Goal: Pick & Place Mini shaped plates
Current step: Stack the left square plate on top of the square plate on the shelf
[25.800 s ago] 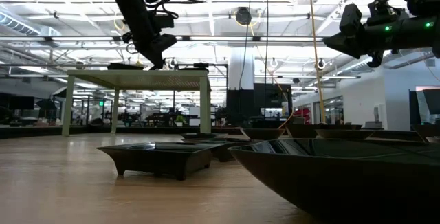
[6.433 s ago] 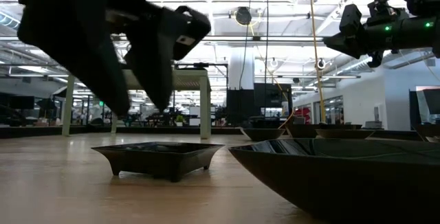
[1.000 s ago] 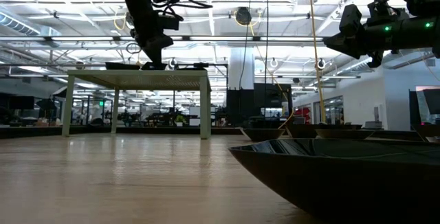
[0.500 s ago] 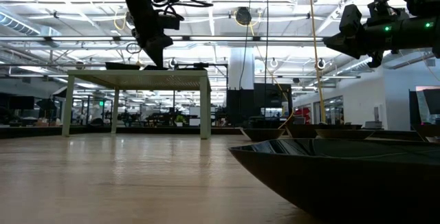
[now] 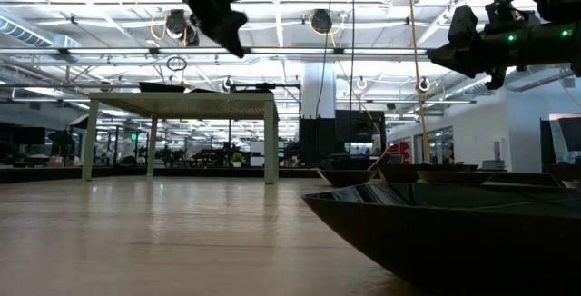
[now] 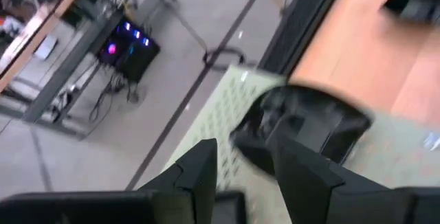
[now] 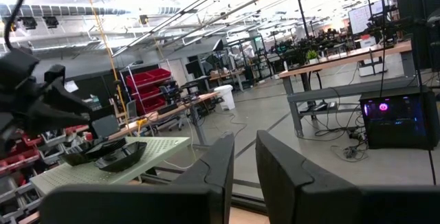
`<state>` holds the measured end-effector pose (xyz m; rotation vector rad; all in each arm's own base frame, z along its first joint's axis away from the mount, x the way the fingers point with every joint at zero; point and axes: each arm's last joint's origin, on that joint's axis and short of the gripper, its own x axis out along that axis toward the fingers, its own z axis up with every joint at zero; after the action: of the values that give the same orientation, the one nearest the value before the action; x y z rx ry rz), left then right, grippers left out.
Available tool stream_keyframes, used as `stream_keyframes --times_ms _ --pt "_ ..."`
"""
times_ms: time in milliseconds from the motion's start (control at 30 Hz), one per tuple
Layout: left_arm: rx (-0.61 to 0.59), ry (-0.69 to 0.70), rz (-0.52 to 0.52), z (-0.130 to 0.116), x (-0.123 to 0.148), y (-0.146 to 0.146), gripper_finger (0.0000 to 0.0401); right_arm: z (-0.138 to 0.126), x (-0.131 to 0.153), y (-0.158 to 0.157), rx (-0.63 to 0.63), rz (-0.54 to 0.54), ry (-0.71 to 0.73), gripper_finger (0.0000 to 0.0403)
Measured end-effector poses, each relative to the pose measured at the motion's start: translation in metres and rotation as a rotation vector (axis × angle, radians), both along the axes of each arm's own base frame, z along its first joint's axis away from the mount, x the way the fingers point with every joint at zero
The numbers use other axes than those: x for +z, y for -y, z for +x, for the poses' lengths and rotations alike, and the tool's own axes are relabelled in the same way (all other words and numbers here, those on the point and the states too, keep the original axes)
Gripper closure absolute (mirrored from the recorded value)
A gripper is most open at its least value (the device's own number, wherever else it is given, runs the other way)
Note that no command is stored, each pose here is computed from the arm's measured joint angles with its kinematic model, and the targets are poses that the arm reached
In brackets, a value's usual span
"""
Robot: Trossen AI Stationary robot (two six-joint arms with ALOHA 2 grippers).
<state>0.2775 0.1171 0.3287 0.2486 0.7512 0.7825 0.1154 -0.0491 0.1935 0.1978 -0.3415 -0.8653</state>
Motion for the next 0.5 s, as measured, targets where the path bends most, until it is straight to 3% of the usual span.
stream_keyframes --times_ms 200,500 --pt "-0.129 0.131 -0.018 0.017 0.005 0.011 0.0256 0.0 0.0 0.0 0.0 0.0 0.0 0.0351" --pt "-0.252 0.189 -0.067 0.053 -0.018 0.02 0.0256 0.0 0.0 0.0 0.0 0.0 0.0 0.0351"
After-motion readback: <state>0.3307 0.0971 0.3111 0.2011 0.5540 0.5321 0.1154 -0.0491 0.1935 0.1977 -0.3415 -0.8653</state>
